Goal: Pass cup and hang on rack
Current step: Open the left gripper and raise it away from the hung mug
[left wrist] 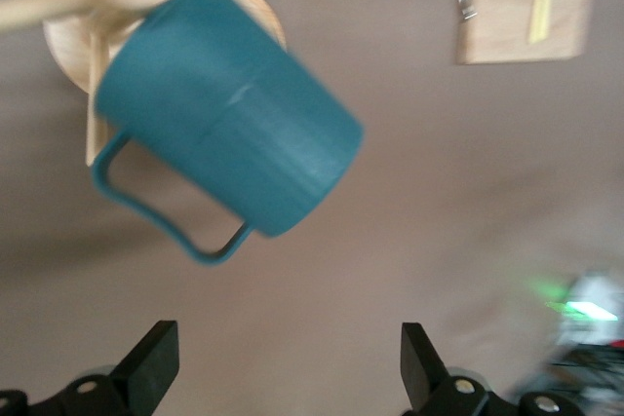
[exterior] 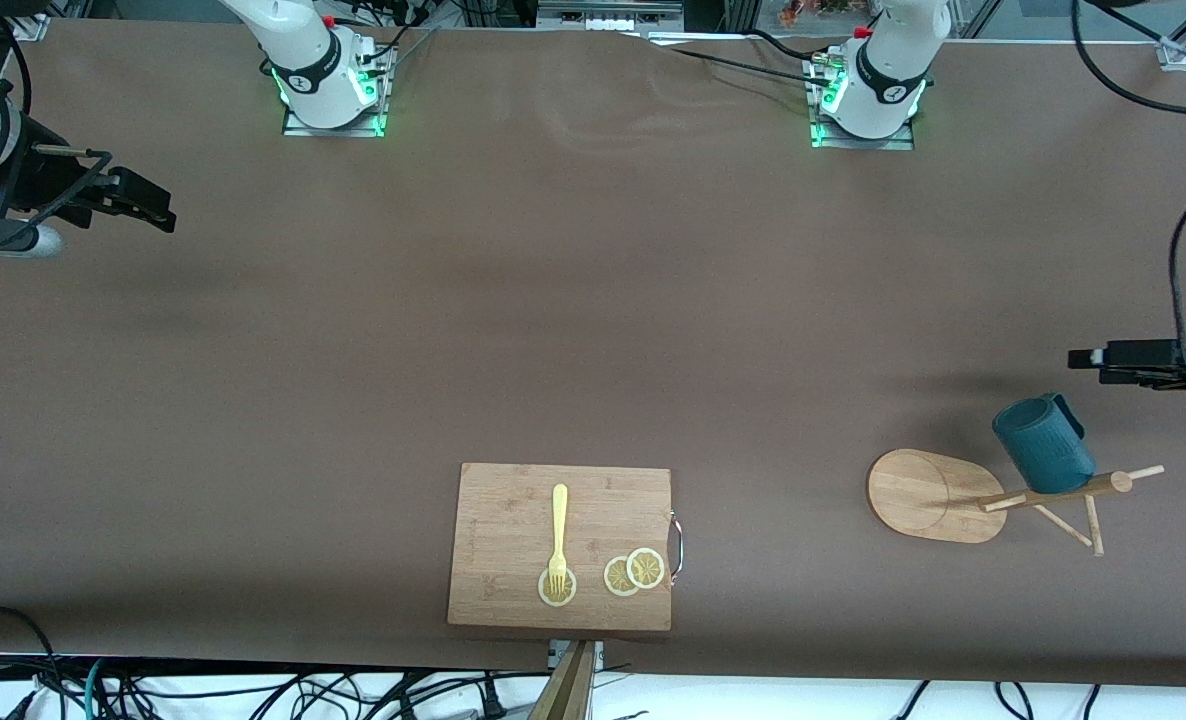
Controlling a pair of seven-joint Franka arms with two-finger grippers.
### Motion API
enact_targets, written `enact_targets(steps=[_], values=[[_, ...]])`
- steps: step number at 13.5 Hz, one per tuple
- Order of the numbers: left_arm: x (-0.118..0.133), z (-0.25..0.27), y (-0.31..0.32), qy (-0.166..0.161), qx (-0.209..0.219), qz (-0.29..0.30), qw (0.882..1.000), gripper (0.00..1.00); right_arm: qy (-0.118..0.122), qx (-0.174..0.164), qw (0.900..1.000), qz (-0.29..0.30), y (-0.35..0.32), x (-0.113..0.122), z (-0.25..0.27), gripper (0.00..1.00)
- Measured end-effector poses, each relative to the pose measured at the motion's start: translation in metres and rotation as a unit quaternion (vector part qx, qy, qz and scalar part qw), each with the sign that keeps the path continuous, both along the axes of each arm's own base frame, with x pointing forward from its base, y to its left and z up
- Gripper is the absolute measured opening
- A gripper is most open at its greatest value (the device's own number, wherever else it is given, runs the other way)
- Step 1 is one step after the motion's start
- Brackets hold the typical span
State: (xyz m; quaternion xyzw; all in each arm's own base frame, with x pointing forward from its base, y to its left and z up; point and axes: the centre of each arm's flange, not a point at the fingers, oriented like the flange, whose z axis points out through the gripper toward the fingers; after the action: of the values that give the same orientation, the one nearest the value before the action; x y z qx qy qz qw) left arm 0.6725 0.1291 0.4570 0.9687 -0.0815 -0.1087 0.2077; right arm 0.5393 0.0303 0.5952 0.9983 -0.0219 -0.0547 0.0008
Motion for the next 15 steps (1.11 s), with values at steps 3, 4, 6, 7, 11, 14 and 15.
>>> enact_targets(steps=[3, 4, 6, 7, 11, 14, 15], values=[[0.004, 0.037, -0.096, -0.014, 0.123, -0.046, 0.991, 1.0, 0.0, 0.0, 1.0, 0.0, 0.0, 0.0, 0.0, 1.0], [0.002, 0.047, -0.125, -0.017, 0.156, -0.05, 0.986, 1.0, 0.0, 0.0, 1.0, 0.0, 0.0, 0.0, 0.0, 1.0], [-0.003, 0.061, -0.178, -0.032, 0.222, -0.075, 0.972, 1.0, 0.0, 0.0, 1.0, 0.0, 0.0, 0.0, 0.0, 1.0], [-0.006, 0.064, -0.2, -0.039, 0.244, -0.087, 0.965, 1.0, 0.0, 0.0, 1.0, 0.0, 0.0, 0.0, 0.0, 1.0], [-0.009, 0.069, -0.227, -0.049, 0.269, -0.069, 0.96, 1.0, 0.001, 0.0, 1.0, 0.0, 0.0, 0.0, 0.0, 1.0], [-0.006, 0.086, -0.206, -0.089, 0.234, -0.027, 0.968, 1.0, 0.011, -0.001, 1.0, 0.0, 0.0, -0.003, -0.001, 1.0], [-0.013, 0.092, -0.197, -0.094, 0.218, -0.011, 0.971, 1.0, 0.012, -0.001, 1.0, 0.0, 0.0, -0.003, -0.002, 1.0]])
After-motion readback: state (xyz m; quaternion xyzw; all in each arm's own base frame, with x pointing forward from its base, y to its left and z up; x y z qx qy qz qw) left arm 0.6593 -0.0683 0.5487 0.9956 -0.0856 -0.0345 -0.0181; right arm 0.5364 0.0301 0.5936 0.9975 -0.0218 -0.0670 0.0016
